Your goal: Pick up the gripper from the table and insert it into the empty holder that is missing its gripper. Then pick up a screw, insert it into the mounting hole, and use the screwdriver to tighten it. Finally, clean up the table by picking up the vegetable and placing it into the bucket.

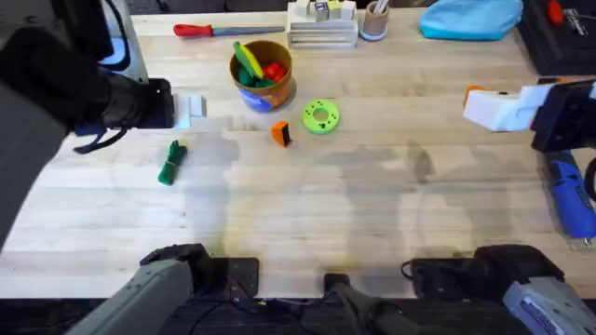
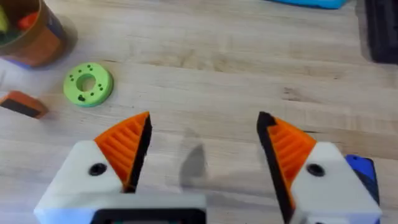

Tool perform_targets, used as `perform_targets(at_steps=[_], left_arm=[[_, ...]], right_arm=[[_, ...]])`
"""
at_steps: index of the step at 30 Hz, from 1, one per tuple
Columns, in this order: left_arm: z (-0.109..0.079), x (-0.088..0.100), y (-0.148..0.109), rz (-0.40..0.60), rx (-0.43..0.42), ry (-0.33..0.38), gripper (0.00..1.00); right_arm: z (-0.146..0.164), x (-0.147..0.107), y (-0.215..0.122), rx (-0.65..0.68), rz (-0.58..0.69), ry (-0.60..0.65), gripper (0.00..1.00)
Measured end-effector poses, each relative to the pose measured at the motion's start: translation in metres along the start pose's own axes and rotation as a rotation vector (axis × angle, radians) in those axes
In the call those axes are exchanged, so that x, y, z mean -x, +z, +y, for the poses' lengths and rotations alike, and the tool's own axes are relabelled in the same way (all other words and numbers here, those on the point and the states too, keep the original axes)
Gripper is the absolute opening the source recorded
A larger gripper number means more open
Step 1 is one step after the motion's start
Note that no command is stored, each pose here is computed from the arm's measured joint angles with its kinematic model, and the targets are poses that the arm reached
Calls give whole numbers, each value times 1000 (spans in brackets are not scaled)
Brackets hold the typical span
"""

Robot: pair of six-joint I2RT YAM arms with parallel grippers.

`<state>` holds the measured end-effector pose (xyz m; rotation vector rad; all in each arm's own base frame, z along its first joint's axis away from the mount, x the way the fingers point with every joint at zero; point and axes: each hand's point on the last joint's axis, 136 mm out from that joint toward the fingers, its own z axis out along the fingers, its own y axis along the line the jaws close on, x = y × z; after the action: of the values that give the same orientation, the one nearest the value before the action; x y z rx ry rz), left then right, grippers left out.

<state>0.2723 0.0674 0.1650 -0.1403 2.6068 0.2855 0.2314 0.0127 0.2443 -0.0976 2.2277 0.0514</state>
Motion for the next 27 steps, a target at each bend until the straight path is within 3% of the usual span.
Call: perform_targets(at_steps=[6,10,14,16,19,20,23,24,27], left_arm=[[4,-22,34,172,23,7,993],[2,-29,46,226,20,17,955],[2,-27,51,225,20,31,318],[2,-25,49,215,22,44,50],[-4,-12,35,135,26,72,5],[-27,1,6,17,-11,147,400],[-59,7,-29,-104,-81,243,866],[-71,8,-41,-150,-113,272,959],[-110,14,-81,-310,-245,365,993]], right_arm=[[1,0,0,8,-1,0,991],[2,0,0,9,-1,0,990],[2,0,0,11,0,0,991],[2,-1,0,11,4,0,991],[2,-1,0,11,4,0,991],[2,-1,0,11,4,0,991],[2,-1,0,11,4,0,991],[2,-1,0,11,4,0,991],[2,-1,0,11,4,0,991]])
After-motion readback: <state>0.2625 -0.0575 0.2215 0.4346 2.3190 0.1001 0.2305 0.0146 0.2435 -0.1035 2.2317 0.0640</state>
